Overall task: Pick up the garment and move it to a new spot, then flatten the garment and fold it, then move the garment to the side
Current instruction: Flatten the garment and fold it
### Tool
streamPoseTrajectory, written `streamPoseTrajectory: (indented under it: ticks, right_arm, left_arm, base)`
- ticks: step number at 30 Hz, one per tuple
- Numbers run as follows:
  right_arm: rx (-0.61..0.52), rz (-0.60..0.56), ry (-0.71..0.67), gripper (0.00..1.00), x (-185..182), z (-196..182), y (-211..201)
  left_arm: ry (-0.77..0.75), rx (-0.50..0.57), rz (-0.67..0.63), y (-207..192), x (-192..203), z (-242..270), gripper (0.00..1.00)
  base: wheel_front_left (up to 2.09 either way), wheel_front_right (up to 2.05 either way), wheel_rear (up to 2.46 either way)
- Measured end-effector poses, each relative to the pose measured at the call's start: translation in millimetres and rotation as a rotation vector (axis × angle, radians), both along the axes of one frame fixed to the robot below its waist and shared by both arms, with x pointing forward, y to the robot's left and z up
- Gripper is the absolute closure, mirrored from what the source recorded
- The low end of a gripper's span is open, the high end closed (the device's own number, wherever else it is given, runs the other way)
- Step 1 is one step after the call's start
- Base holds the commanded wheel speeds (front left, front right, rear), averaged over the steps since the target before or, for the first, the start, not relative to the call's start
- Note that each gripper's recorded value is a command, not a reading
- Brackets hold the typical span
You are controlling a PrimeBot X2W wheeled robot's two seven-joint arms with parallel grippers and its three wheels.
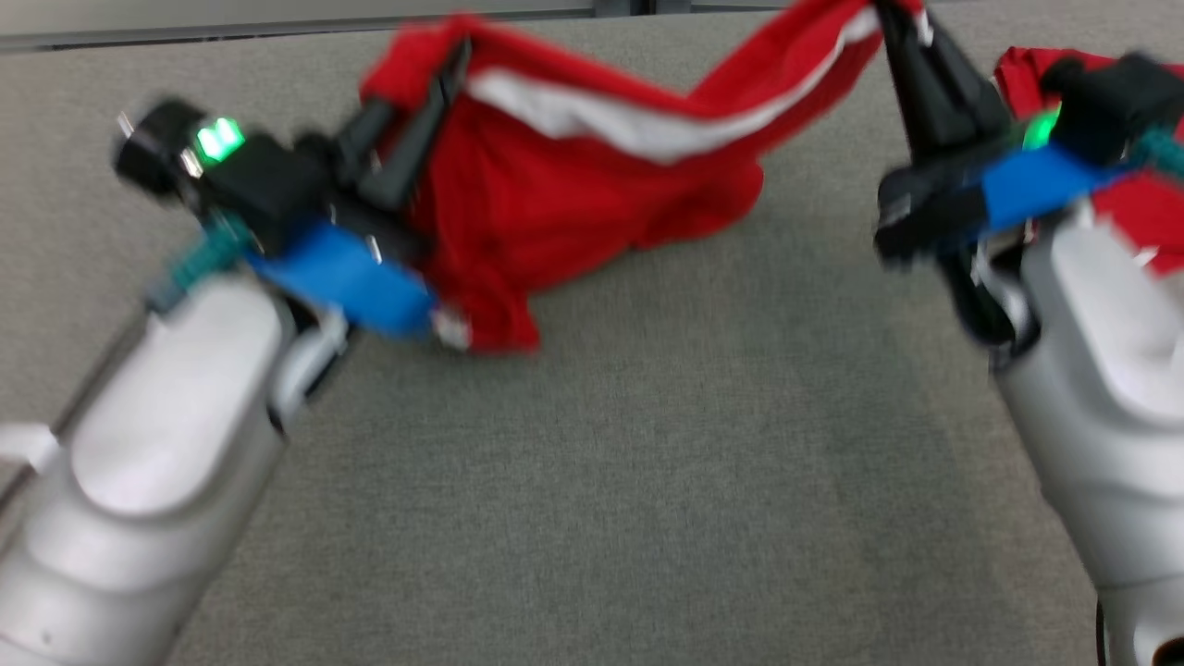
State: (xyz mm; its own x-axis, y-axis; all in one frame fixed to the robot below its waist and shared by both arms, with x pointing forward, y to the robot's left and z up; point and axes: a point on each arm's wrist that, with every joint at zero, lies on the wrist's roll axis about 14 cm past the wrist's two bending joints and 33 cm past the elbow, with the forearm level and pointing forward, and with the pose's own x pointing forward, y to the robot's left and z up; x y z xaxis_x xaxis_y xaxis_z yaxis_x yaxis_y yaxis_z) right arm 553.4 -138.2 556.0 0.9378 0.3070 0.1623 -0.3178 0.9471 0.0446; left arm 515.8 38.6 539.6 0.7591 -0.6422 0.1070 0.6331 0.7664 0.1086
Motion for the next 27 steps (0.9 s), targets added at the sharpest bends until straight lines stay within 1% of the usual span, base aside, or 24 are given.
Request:
streamPoseTrajectory:
  ticks: [2, 6, 8, 9, 12, 16, 18, 22, 25, 27]
  right_arm:
    - [-0.009, 0.005, -0.020, 1.00, 26.9, 10.5, 3.0]
    - [0.023, 0.001, -0.036, 1.00, 73.6, 27.7, 8.9]
    - [0.042, -0.003, -0.041, 1.00, 90.5, 36.8, 11.7]
    - [0.050, -0.006, -0.047, 1.00, 97.4, 43.2, 12.7]
    - [0.085, -0.020, -0.082, 1.00, 111.3, 72.2, 11.4]
    - [0.102, -0.034, -0.138, 1.00, 116.2, 111.6, 8.5]
    - [0.102, -0.032, -0.153, 1.00, 118.8, 120.5, 9.9]
    - [0.091, -0.020, -0.125, 1.00, 124.3, 107.1, 15.4]
    - [0.078, -0.016, -0.076, 1.00, 128.2, 81.0, 16.5]
    - [0.067, -0.012, -0.028, 1.00, 128.3, 55.4, 17.4]
  left_arm:
    - [-0.040, -0.019, 0.000, -2.4, 28.2, 16.5, 1.00]
    - [-0.100, 0.020, 0.013, 1.3, 72.5, 33.7, 1.00]
    - [-0.123, 0.042, 0.018, 3.0, 86.3, 42.0, 1.00]
    - [-0.135, 0.033, 0.022, 3.3, 92.7, 49.5, 1.00]
    - [-0.183, 0.014, 0.035, 4.5, 108.7, 78.6, 1.00]
    - [-0.227, -0.016, 0.036, 1.3, 116.9, 109.2, 1.00]
    - [-0.243, -0.026, 0.030, -1.1, 119.5, 117.9, 1.00]
    - [-0.223, -0.013, 0.030, 0.3, 124.3, 104.5, 1.00]
    - [-0.181, 0.019, 0.029, 2.1, 126.4, 79.5, 1.00]
    - [-0.135, 0.022, 0.031, 4.3, 126.0, 58.5, 1.00]
  base:
    - [0.00, 0.00, 0.00]
    - [0.00, 0.00, 0.00]
    - [0.00, 0.00, 0.00]
    - [0.00, 0.00, 0.00]
    - [0.00, 0.00, 0.00]
    - [0.00, 0.00, 0.00]
    - [0.00, 0.00, 0.00]
    - [0.00, 0.00, 0.00]
    - [0.00, 0.00, 0.00]
    - [0.00, 0.00, 0.00]
